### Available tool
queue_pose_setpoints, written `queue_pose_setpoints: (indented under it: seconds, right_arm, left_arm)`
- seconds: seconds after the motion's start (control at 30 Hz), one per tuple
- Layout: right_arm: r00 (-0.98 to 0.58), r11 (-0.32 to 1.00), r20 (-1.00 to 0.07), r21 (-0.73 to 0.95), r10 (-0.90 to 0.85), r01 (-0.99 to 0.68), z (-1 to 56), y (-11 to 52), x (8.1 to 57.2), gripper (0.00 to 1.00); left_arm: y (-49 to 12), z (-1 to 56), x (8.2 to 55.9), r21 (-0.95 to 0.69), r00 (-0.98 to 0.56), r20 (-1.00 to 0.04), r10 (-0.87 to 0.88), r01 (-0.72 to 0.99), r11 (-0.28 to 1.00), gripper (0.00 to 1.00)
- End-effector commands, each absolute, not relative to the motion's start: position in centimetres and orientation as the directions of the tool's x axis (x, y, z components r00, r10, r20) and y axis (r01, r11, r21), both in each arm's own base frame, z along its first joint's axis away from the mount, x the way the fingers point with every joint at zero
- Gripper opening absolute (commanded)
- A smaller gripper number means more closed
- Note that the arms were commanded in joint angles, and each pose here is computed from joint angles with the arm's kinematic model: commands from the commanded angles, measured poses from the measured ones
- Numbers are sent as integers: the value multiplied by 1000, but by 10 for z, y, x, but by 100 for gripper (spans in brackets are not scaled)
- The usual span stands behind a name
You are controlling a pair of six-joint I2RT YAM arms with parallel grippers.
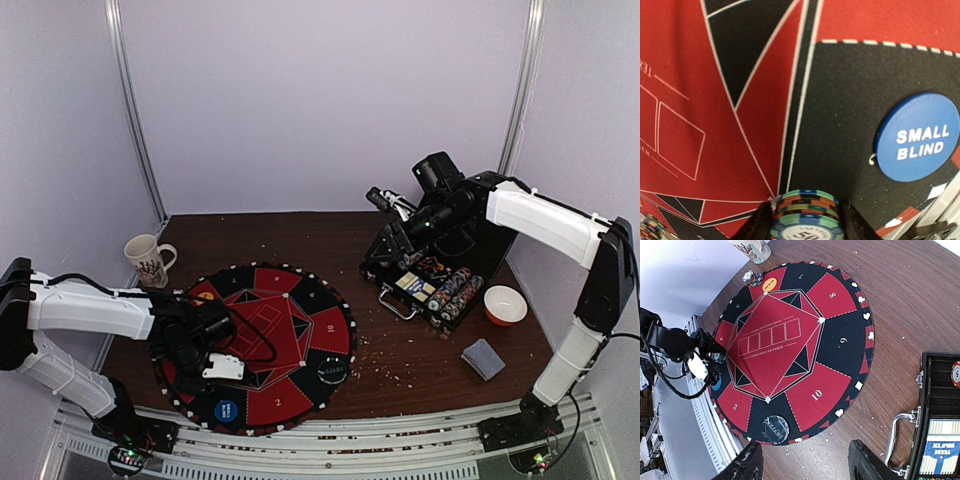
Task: Distribute texas hold em gaming equipment
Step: Adjust the poker chips pile in the small blind area.
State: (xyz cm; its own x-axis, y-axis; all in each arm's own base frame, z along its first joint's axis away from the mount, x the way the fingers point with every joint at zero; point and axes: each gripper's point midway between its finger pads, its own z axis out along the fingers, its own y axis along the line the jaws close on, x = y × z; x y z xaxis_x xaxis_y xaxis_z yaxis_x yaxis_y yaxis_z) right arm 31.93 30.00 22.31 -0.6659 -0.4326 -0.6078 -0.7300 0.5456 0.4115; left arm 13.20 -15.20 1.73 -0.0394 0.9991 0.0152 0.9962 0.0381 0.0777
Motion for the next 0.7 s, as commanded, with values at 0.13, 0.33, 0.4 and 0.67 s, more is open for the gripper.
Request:
queue_pose_setpoints:
  seconds: [0.13, 0.33, 0.4, 0.67]
  right_arm:
    - [-674, 569, -594, 397, -439, -720, 216, 293, 324, 61]
    - [-676, 577, -594, 392, -436, -717, 217, 291, 326, 61]
    - [-676, 579, -594, 390, -436, -716, 217, 291, 326, 61]
    - [-678, 584, -594, 388, -433, -713, 218, 290, 328, 61]
  left_arm:
    - [-157, 15, 131, 67, -34, -14, 999, 997, 35, 31]
    - [-161, 13, 124, 21, -23, -20, 1000, 999, 23, 0]
    - [-162, 12, 122, 5, -21, -23, 1000, 1000, 21, 0]
    - [-168, 24, 113, -16, -10, -39, 999, 1000, 10, 0]
